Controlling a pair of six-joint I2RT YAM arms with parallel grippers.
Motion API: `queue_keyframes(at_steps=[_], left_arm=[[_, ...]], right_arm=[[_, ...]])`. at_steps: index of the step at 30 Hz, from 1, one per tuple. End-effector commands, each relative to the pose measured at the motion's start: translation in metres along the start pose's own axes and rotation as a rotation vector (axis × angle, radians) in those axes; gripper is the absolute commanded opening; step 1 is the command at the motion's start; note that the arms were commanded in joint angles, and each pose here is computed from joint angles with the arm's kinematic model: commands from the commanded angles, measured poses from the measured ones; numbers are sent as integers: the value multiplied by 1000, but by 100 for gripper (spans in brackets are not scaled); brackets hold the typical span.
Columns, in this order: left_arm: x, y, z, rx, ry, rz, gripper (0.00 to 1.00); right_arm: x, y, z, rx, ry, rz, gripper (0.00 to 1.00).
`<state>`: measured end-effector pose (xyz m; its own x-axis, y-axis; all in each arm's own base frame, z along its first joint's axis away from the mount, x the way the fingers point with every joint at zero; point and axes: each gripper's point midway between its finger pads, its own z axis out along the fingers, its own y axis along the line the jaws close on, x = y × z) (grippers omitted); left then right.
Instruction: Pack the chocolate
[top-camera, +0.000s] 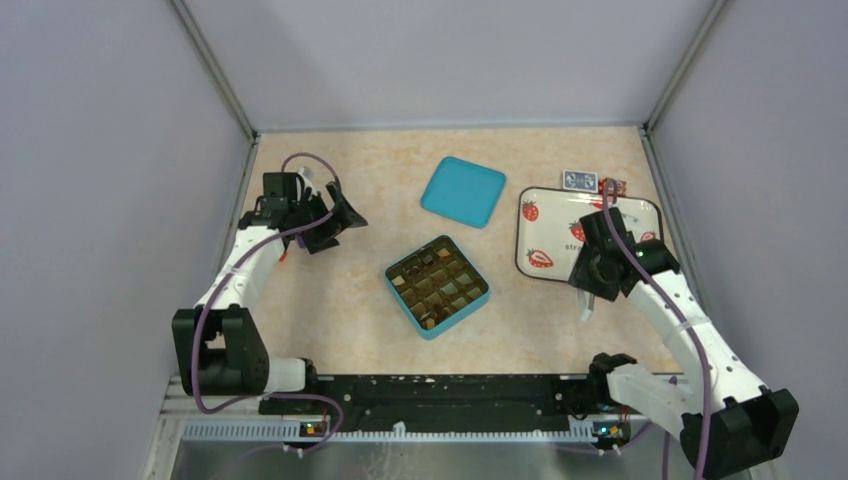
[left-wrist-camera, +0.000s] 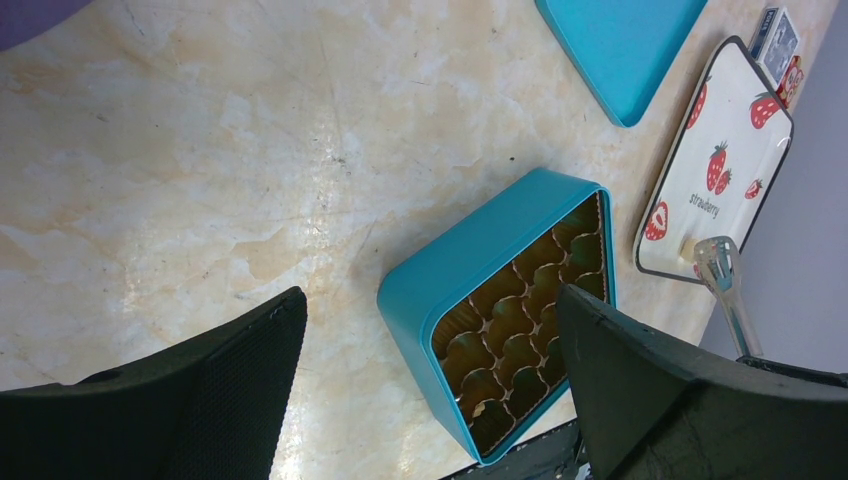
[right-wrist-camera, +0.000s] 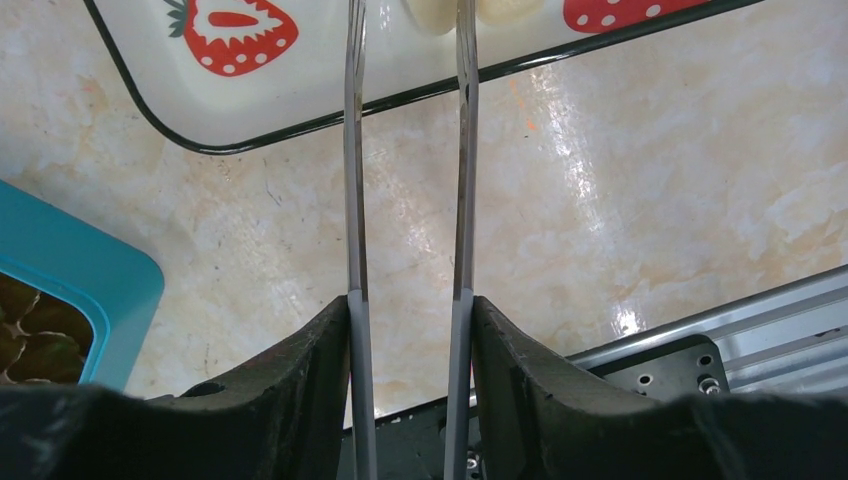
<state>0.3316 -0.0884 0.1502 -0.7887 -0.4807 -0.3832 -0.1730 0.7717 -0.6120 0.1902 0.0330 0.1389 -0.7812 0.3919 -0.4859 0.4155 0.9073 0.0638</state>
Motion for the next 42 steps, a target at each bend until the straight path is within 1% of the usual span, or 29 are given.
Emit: queue_keyframes(at_steps=[1, 8, 12, 18, 23, 31, 42], left_arm=[[-6, 0, 4, 12, -15, 25, 98], [-6, 1, 7, 12, -9, 22, 98], [-7, 1, 8, 12, -7, 21, 98], [-7, 2, 8, 9, -9, 22, 98], [-7, 2, 10, 13, -3, 16, 98], [-7, 3, 12, 11, -3, 18, 98], [-8, 2, 11, 13, -3, 19, 98]], right_arm=[[-8, 0, 4, 11, -21, 18, 44], [-12, -3, 5, 30, -39, 32, 45], [-11, -3, 7, 44, -28, 27, 45], [-15, -7, 0, 48, -50, 38, 45], [-10, -9, 0, 53, -33, 37, 45], [6, 1, 8, -11, 21, 46, 44], [1, 7, 15, -13, 15, 30, 43]])
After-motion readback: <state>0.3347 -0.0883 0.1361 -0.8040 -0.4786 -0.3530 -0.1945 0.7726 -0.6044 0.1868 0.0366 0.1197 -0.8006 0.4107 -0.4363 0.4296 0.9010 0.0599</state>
